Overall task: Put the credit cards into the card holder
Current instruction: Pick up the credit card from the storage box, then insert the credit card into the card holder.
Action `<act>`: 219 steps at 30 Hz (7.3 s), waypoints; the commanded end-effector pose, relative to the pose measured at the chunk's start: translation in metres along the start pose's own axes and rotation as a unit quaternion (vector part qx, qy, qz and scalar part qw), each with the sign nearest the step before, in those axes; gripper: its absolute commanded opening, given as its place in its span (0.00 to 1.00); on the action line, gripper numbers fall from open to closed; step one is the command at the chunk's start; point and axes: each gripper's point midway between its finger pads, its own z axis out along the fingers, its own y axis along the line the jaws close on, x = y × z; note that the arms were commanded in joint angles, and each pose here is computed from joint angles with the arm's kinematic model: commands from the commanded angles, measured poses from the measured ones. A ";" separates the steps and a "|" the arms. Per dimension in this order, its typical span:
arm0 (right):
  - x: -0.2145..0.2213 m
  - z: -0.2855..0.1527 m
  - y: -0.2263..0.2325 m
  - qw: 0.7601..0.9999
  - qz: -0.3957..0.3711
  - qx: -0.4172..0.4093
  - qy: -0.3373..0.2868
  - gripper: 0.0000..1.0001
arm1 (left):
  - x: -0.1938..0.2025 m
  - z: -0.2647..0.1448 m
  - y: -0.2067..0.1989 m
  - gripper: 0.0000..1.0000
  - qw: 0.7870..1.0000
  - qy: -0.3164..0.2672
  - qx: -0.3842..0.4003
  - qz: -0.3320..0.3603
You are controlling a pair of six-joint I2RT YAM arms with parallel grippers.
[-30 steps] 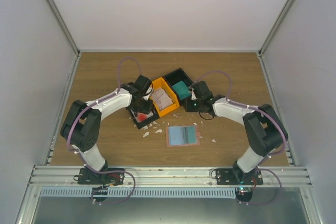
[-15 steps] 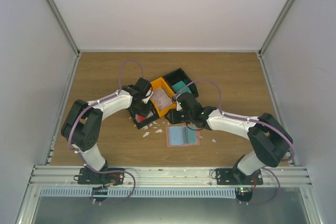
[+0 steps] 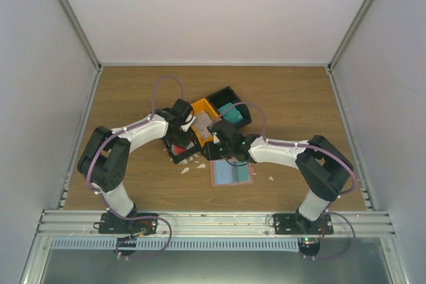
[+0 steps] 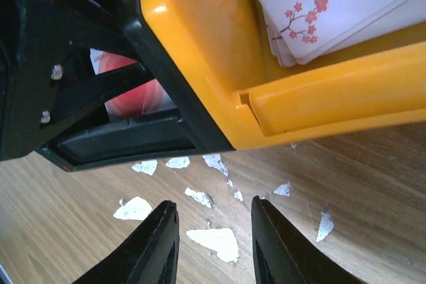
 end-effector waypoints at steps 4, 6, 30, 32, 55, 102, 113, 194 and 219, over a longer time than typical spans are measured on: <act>-0.002 0.008 -0.006 0.999 -0.009 0.036 0.012 0.32 | 0.007 0.004 0.002 0.46 1.000 0.017 -0.009 -0.002; -0.002 0.011 -0.008 0.999 -0.012 0.042 0.017 0.32 | 0.009 0.006 0.001 0.46 1.000 0.019 -0.005 -0.006; -0.005 0.022 -0.005 0.998 -0.021 0.046 0.031 0.32 | 0.007 -0.022 -0.029 0.40 0.997 0.004 0.075 -0.021; -0.005 0.022 -0.005 0.998 -0.020 0.046 0.032 0.32 | 0.007 -0.026 -0.031 0.40 0.996 -0.001 0.081 -0.031; -0.009 0.000 -0.009 0.999 -0.012 0.050 0.009 0.32 | 0.029 -0.038 -0.055 0.43 0.990 -0.002 0.135 -0.042; -0.034 -0.053 -0.012 0.997 0.003 0.013 -0.082 0.33 | -0.021 -0.119 -0.027 0.00 0.983 -0.169 0.061 -0.047; -0.070 -0.134 -0.006 0.982 -0.011 -0.092 -0.164 0.49 | -0.065 -0.237 -0.088 0.00 0.883 -0.316 0.323 -0.128; 0.089 -0.076 -0.087 0.985 0.135 -0.085 0.061 0.01 | 0.069 -0.009 -0.168 0.28 0.960 -0.059 0.229 -0.150; 0.086 -0.087 -0.081 0.981 0.161 -0.089 0.055 0.00 | 0.082 0.005 -0.152 0.13 0.974 -0.038 0.163 -0.154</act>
